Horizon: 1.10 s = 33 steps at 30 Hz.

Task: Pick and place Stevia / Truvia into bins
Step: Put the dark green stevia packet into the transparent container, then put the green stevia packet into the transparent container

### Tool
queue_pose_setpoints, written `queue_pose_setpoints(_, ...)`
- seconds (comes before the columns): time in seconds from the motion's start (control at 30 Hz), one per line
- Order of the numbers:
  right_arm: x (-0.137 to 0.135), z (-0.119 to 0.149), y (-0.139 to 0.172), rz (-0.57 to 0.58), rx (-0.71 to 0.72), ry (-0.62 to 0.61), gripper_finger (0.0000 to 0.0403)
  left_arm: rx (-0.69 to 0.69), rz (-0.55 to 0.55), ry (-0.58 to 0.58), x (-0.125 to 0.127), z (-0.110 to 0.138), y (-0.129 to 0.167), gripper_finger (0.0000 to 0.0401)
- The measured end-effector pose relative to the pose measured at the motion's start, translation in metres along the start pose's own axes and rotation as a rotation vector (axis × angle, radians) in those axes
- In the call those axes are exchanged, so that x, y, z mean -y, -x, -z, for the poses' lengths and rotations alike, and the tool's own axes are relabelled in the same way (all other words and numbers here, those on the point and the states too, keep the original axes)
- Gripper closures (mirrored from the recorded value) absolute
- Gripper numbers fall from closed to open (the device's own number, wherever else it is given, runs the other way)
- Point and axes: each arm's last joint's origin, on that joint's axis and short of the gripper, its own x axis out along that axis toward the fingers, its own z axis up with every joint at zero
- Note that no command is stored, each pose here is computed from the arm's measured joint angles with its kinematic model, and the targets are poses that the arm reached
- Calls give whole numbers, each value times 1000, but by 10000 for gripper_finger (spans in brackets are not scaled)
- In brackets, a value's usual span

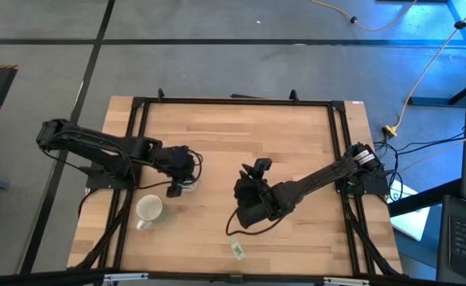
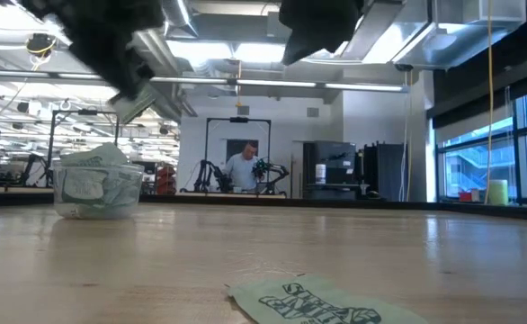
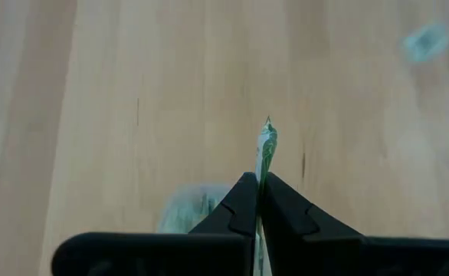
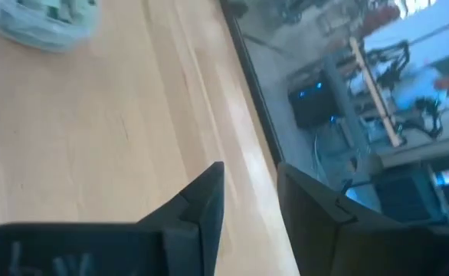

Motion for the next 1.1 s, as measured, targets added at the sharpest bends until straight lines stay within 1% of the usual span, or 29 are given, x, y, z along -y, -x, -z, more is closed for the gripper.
queue_pose_setpoints(0.17,4,1,-7,-9,-33,-42,277,-139,-22,29,-2,11,-6,395)
queue_pose_setpoints(0.5,5,1,-9,-7,-36,-48,276,-266,-41,27,-3,15,-30,394)
queue_pose_setpoints(0.6,5,1,-9,-7,-36,-48,276,-302,-29,30,-3,17,-37,394)
queue_pose_setpoints(0.73,5,1,-9,-7,-36,-48,276,-332,-34,35,-3,18,-44,391)
queue_pose_setpoints(0.83,5,1,-9,-7,-36,-48,276,-340,-37,43,-3,18,-46,379)
queue_pose_setpoints(1.03,4,1,-9,-11,-37,-47,276,-328,-35,44,-3,19,-38,335)
queue_pose_setpoints(1.1,4,1,-9,-35,-44,-44,276,-328,-37,44,-3,19,-34,322)
